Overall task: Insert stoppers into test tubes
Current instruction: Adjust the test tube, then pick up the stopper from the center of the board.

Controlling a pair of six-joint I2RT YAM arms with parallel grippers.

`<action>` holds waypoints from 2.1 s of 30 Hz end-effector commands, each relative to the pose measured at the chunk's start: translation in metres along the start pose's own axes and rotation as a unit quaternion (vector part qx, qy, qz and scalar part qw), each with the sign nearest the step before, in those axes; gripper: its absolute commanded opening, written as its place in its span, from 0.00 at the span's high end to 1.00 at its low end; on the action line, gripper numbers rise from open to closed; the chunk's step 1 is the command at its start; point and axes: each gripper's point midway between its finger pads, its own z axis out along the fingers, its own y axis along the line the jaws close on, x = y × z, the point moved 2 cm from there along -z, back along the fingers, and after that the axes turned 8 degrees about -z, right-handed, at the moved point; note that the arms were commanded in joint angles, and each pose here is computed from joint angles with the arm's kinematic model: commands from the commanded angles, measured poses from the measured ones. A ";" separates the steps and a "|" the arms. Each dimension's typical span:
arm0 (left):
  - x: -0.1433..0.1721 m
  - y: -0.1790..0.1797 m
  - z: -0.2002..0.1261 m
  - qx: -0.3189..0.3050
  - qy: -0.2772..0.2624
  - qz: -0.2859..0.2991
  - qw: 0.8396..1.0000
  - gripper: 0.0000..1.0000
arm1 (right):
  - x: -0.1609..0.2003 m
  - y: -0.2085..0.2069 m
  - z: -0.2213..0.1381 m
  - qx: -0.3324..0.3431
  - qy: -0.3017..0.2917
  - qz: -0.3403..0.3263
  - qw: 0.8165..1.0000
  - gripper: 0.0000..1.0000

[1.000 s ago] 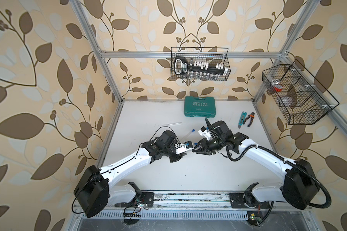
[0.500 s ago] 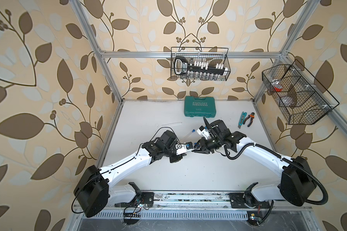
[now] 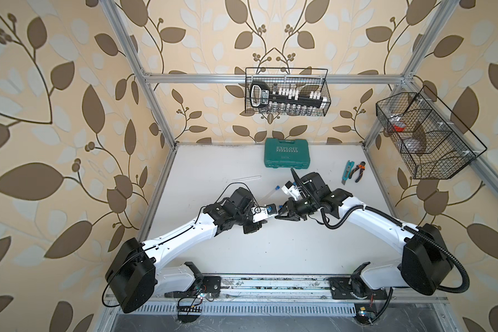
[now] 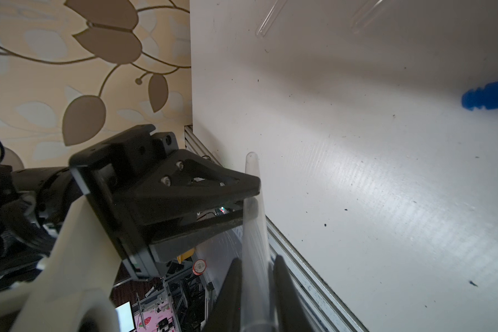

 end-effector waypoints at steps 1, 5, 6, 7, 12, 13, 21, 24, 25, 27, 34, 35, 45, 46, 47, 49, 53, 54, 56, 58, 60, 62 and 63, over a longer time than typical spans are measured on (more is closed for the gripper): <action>-0.007 -0.003 -0.006 -0.002 -0.014 0.012 1.000 0.88 | -0.003 0.006 0.001 -0.004 0.002 -0.011 1.000 0.88; -0.004 -0.002 -0.005 -0.008 -0.011 0.013 1.000 0.75 | -0.002 0.008 0.000 -0.010 0.004 -0.015 1.000 0.92; -0.003 -0.001 -0.004 -0.013 -0.012 0.012 1.000 0.69 | -0.002 0.010 -0.001 -0.013 0.003 -0.019 1.000 0.92; -0.003 -0.001 -0.004 -0.017 -0.017 0.014 1.000 0.66 | -0.001 0.011 -0.002 -0.017 0.003 -0.020 1.000 0.92; 0.004 0.001 -0.001 -0.029 -0.018 0.017 0.999 0.66 | 0.000 0.018 -0.005 -0.032 0.003 -0.027 0.999 0.92; 0.004 0.001 -0.002 -0.030 -0.018 0.017 0.999 0.67 | 0.000 0.019 -0.005 -0.033 0.003 -0.027 0.999 0.92; 0.000 0.003 -0.004 -0.037 -0.028 0.023 0.999 0.74 | -0.001 0.024 -0.004 -0.051 0.005 -0.029 0.998 0.92; 0.002 0.003 -0.003 -0.037 -0.024 0.022 0.999 0.75 | -0.001 0.025 -0.004 -0.055 0.006 -0.030 0.998 0.92; 0.001 0.003 -0.003 -0.036 -0.025 0.022 0.999 0.76 | 0.000 0.024 -0.004 -0.054 0.007 -0.029 0.998 0.92; 0.001 0.003 -0.003 -0.037 -0.026 0.021 0.999 0.78 | 0.000 0.024 -0.003 -0.054 0.008 -0.027 0.998 0.92; 0.000 0.002 -0.006 -0.038 -0.029 0.024 0.999 0.88 | 0.001 0.022 -0.002 -0.052 0.009 -0.025 0.998 0.93; -0.001 0.002 -0.007 -0.038 -0.030 0.024 0.999 0.89 | 0.001 0.021 -0.002 -0.050 0.008 -0.025 0.998 0.93; -0.005 0.004 -0.015 -0.050 -0.037 0.009 0.998 1.00 | -0.014 0.029 -0.019 -0.049 -0.031 -0.047 0.997 0.63; -0.005 0.004 -0.015 -0.052 -0.038 0.006 0.998 1.00 | -0.017 0.030 -0.024 -0.050 -0.039 -0.054 0.997 0.55; -0.004 0.004 -0.016 -0.053 -0.037 0.002 0.998 1.00 | -0.020 0.030 -0.028 -0.050 -0.047 -0.060 0.996 0.51; -0.002 0.007 -0.017 -0.066 -0.036 -0.012 0.997 1.00 | -0.028 0.033 -0.043 -0.049 -0.075 -0.082 0.993 0.45; 0.007 0.017 -0.018 -0.104 -0.028 -0.044 0.993 1.00 | -0.042 0.018 -0.069 0.046 -0.146 -0.162 0.975 0.42; 0.010 0.022 -0.019 -0.122 -0.028 -0.058 0.990 1.00 | -0.043 0.010 -0.075 0.085 -0.159 -0.206 0.962 0.42; 0.017 0.031 -0.021 -0.151 -0.031 -0.082 0.985 1.00 | -0.045 -0.008 -0.085 0.162 -0.176 -0.274 0.932 0.42; 0.023 0.044 -0.026 -0.182 -0.042 -0.118 0.975 1.00 | -0.043 -0.022 -0.087 0.211 -0.165 -0.360 0.894 0.42; 0.028 0.054 -0.032 -0.194 -0.057 -0.154 0.967 1.00 | -0.039 -0.028 -0.082 0.222 -0.143 -0.449 0.854 0.42; 0.031 0.065 -0.038 -0.200 -0.076 -0.193 0.958 1.00 | -0.028 -0.035 -0.071 0.215 -0.104 -0.548 0.801 0.42; 0.033 0.071 -0.041 -0.205 -0.083 -0.210 0.952 1.00 | -0.023 -0.042 -0.063 0.212 -0.079 -0.595 0.771 0.42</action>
